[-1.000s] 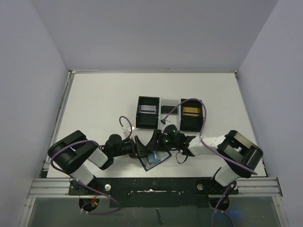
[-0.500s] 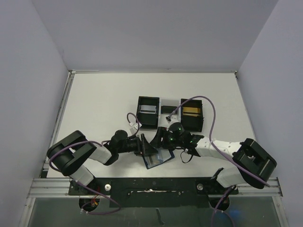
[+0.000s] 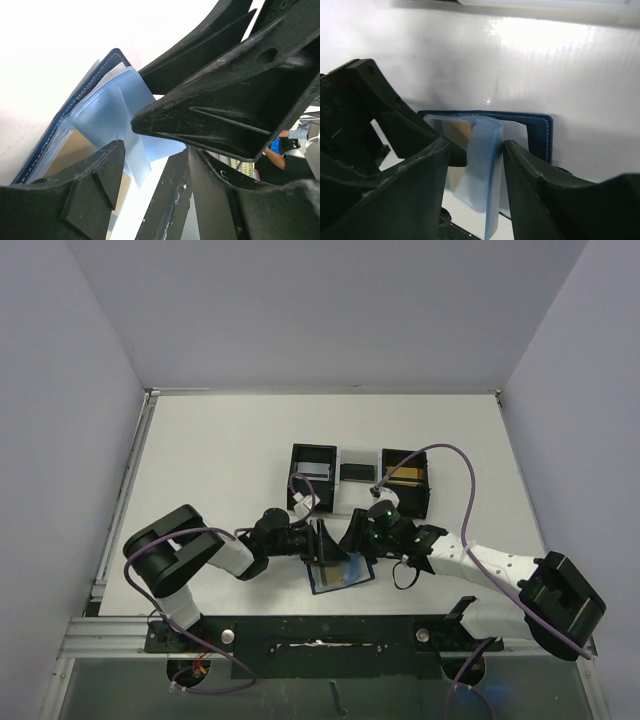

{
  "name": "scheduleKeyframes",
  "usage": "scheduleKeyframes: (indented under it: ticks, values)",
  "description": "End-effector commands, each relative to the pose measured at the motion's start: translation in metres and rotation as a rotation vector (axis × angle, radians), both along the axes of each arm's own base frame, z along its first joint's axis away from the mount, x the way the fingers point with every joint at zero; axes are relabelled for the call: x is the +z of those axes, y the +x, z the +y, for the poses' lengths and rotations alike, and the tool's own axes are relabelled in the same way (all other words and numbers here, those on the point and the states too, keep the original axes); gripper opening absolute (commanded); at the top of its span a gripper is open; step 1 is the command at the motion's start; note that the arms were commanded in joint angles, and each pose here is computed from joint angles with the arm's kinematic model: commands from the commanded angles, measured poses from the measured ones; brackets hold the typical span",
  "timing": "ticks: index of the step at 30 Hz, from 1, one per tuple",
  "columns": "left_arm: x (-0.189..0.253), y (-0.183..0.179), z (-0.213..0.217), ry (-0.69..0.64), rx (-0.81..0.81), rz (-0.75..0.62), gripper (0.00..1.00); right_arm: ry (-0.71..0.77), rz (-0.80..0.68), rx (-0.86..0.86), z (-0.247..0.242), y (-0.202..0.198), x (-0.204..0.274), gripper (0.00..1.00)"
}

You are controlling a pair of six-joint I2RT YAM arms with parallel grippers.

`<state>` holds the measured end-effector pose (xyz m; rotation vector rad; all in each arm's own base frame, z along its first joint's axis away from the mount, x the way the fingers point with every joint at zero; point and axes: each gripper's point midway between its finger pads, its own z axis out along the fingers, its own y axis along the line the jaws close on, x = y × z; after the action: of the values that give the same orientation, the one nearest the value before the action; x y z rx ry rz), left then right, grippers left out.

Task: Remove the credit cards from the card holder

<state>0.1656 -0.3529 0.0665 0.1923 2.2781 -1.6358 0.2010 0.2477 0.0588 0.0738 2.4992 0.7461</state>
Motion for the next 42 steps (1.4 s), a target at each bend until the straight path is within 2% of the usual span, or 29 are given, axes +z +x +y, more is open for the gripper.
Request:
scheduleKeyframes:
  ticks: [1, 7, 13, 20, 31, 42]
  values:
    - [0.019, 0.008, -0.018, -0.067, -0.020, -0.069, 0.51, -0.072, -0.010, -0.080, -0.023, 0.005, 0.001, 0.46]
    - [0.012, 0.001, -0.027, -0.085, -0.057, -0.027, 0.51, -0.097, -0.018, -0.114, -0.035, 0.005, 0.004, 0.42]
    - [0.023, -0.005, -0.038, -0.107, -0.090, -0.047, 0.51, -0.107, -0.024, -0.109, -0.040, 0.005, 0.007, 0.39]
    - [0.032, -0.003, -0.043, -0.091, -0.086, -0.077, 0.51, -0.123, -0.026, -0.104, -0.042, 0.005, 0.009, 0.29]
    - [0.032, -0.016, -0.057, -0.105, -0.156, -0.063, 0.51, -0.168, -0.037, -0.135, -0.056, 0.004, 0.016, 0.28]
    - [0.030, -0.027, -0.063, -0.111, -0.200, -0.047, 0.51, -0.029, -0.035, 0.030, -0.024, 0.000, 0.018, 0.20]
